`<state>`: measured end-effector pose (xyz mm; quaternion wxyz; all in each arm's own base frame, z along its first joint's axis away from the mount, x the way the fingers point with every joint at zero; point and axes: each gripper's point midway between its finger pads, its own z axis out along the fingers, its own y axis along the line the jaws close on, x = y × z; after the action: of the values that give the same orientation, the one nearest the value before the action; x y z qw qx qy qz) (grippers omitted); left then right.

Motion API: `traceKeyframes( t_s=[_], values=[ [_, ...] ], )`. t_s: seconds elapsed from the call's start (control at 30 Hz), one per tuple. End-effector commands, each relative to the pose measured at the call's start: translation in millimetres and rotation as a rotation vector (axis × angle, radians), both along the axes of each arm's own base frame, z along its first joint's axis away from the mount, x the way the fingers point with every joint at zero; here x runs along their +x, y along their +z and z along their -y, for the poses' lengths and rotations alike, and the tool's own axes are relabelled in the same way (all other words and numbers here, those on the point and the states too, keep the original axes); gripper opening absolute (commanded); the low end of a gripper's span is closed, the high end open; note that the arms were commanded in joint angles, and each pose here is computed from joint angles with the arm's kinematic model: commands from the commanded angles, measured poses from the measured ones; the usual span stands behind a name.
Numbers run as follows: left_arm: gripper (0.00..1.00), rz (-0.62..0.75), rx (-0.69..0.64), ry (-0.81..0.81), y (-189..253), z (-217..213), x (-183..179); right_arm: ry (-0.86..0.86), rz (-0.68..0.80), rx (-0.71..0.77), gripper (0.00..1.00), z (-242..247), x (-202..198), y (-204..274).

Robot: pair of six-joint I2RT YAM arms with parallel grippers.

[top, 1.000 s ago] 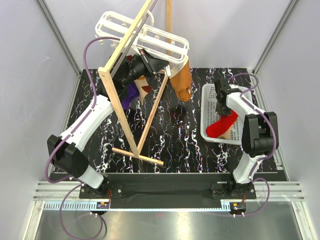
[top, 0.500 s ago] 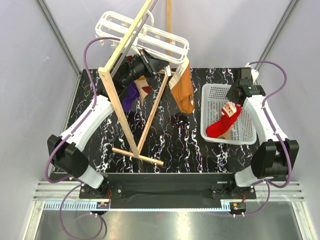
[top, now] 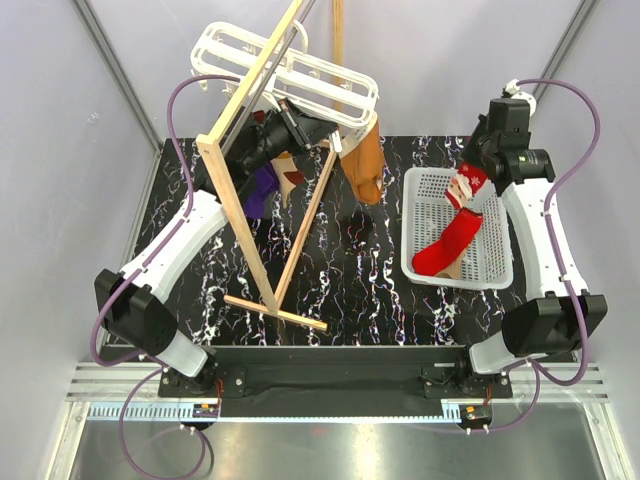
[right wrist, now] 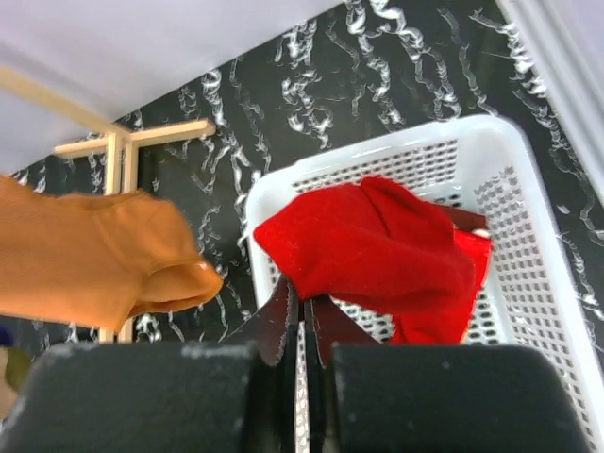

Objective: Clip the socks to the hanger
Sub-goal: Pick up the sock from the bin, then clamp the sock onto the hanger.

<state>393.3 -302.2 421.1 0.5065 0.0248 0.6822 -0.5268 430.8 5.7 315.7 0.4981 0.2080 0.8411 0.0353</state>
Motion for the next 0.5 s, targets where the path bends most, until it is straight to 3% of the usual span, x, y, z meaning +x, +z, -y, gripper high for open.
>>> traceKeyframes(
  t_s=[0.0,0.2,0.33,0.4,0.43,0.47],
  values=[
    [0.00,0.036,-0.031,-0.003,18,-7,-8,0.098,-0.069,0.044,0.00,-17,-9,-24],
    [0.00,0.029,-0.031,-0.008,16,-5,-8,0.184,-0.246,0.228,0.00,-52,-55,-117],
    [0.00,0.029,-0.030,-0.006,15,-6,-7,0.202,-0.350,0.237,0.04,-57,-95,-147],
    [0.00,0.032,-0.031,-0.006,16,-6,-7,0.199,-0.355,0.224,0.10,-54,-112,-145],
    [0.00,0.028,-0.031,-0.006,15,-6,-7,0.188,-0.347,0.214,0.22,-51,-116,-142],
    [0.00,0.028,-0.033,-0.007,15,-5,-7,0.184,-0.346,0.212,0.26,-50,-121,-138]
  ],
)
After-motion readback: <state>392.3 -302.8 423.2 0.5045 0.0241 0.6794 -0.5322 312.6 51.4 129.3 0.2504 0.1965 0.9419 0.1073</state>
